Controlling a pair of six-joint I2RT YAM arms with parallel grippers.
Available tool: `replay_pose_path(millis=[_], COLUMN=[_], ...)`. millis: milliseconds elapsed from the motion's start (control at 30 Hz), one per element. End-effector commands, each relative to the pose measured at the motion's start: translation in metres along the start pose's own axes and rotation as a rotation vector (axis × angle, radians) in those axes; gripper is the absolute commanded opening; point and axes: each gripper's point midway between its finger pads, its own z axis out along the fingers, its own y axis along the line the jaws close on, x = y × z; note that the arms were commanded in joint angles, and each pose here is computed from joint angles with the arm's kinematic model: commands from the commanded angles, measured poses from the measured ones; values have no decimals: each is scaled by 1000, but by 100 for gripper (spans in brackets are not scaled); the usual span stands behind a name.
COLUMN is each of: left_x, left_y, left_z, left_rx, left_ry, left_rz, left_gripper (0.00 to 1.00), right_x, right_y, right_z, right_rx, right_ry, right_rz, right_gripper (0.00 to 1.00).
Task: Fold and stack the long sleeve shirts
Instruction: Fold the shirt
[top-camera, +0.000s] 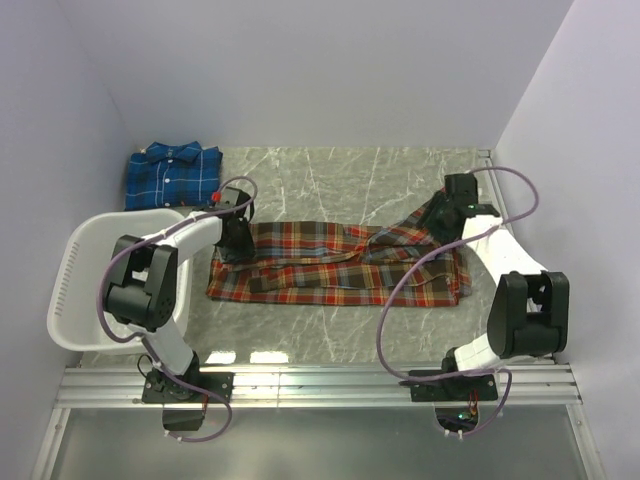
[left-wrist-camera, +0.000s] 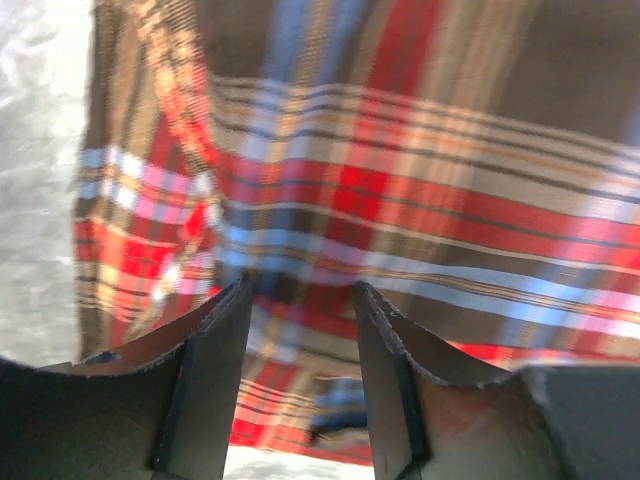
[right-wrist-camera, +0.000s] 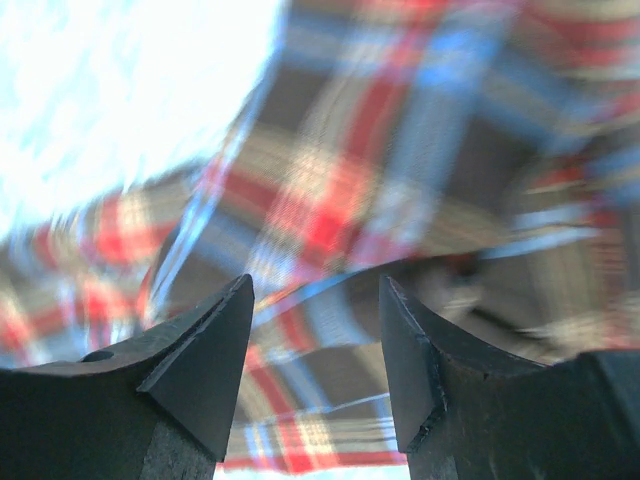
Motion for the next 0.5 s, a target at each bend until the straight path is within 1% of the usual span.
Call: replay_pose_path(millis=[0,33,67,133,167,200,300,333,367,400,467], left_x=[-8,-8,-11,-13,-14,-15,-21,-23,-24,-25,-25], left_y=[17,21,25,28,29,30,28,28,28,29,29], left_z=[2,1,-1,-4,-5,-6,-11,-13,-15,-15,-19], left_rx=[-65,-80,-99,-107,-114,-115,-103,-101,-101,-102,-98], left_ry=[-52,-59,-77,-94,-100,-105,-134,-143,-151,-153,-155], left_rz=[38,44,44,42,42,41,44,51,56,63,74], left_gripper=[51,52,52,53,54,55,60,61,62,63,64], right_x=[-57,-64,-82,-101,-103,-111,-127,-134,-145,-143,-150], right_y=[-15,-19,-29,-40,-47,-56,-67,-77,-78,-82,-94], right_z=[-11,-11,-13,-6,4,8,27,30,32,46,58], right_rx=[119,148,190,223,243,253,263,279,278,267,264], right_ry=[-170,-192,-237,-263,-246,-248,-220,-219,-232,-195,-175], right_rz=[89,95,123,154,167,192,213,230,237,236,258], right_gripper=[60,60,60,60,60,65,70,71,72,73,73])
